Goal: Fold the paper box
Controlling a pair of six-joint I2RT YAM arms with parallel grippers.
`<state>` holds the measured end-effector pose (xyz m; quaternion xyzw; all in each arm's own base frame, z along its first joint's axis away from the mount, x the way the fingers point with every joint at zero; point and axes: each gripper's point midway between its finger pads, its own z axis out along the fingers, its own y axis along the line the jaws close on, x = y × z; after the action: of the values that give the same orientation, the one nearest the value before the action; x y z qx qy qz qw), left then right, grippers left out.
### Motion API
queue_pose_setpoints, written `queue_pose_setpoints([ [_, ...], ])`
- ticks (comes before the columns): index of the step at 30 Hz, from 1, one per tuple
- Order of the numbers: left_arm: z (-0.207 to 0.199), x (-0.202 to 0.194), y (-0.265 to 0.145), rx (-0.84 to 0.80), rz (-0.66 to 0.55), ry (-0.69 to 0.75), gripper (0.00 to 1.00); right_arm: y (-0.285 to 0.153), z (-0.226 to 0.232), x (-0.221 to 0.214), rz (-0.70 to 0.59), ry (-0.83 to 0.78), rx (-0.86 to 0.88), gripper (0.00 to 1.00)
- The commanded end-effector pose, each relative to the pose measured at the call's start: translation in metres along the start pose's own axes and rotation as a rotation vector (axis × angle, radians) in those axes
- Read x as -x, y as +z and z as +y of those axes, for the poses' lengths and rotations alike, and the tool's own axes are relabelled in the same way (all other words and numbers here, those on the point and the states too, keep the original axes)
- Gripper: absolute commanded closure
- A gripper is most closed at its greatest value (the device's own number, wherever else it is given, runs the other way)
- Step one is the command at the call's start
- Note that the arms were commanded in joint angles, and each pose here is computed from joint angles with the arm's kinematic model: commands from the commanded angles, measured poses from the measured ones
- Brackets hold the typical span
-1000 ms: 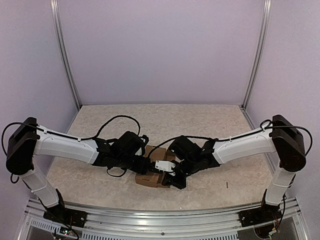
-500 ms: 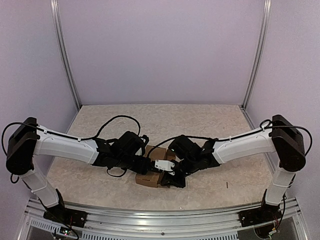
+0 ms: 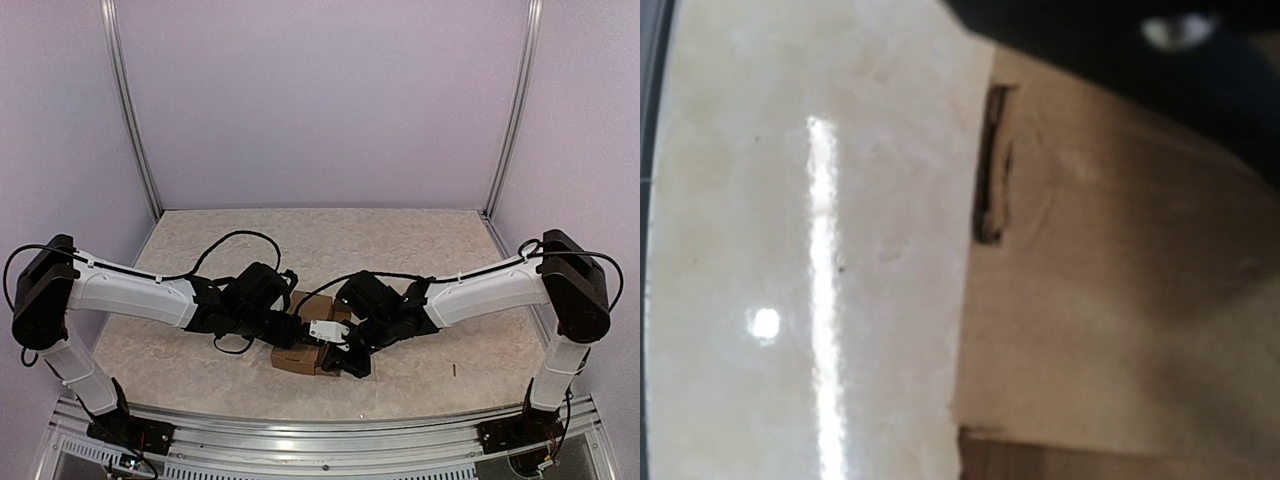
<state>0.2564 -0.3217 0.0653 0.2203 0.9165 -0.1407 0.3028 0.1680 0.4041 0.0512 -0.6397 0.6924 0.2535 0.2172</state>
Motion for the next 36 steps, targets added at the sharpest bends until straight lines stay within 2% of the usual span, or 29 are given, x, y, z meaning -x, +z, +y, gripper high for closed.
queue_pose_setpoints([
  [1,0.009,-0.024,0.006,0.028,0.082,0.034,0.31,-0.004,-0.004,0.003,-0.002,0.025,-0.018,1.00],
  [17,0.009,-0.028,0.009,0.035,0.091,0.015,0.31,0.008,-0.003,0.017,0.001,0.062,0.041,1.00],
  [21,0.013,-0.017,0.006,0.061,0.056,0.035,0.31,-0.004,-0.006,0.022,-0.005,0.032,0.017,0.99],
  [25,0.008,0.010,-0.013,0.070,-0.050,0.070,0.27,-0.044,-0.026,0.032,-0.063,0.018,-0.039,0.81],
  [29,0.005,0.037,-0.045,0.037,-0.145,0.011,0.21,-0.083,-0.046,0.040,-0.133,0.007,-0.082,0.68],
  [32,0.007,0.032,-0.047,0.021,-0.109,-0.052,0.20,-0.102,-0.066,0.045,-0.164,0.000,-0.148,0.64],
  [36,0.003,0.015,-0.029,0.019,-0.011,-0.073,0.20,-0.129,-0.096,0.046,-0.217,0.053,-0.213,0.62],
])
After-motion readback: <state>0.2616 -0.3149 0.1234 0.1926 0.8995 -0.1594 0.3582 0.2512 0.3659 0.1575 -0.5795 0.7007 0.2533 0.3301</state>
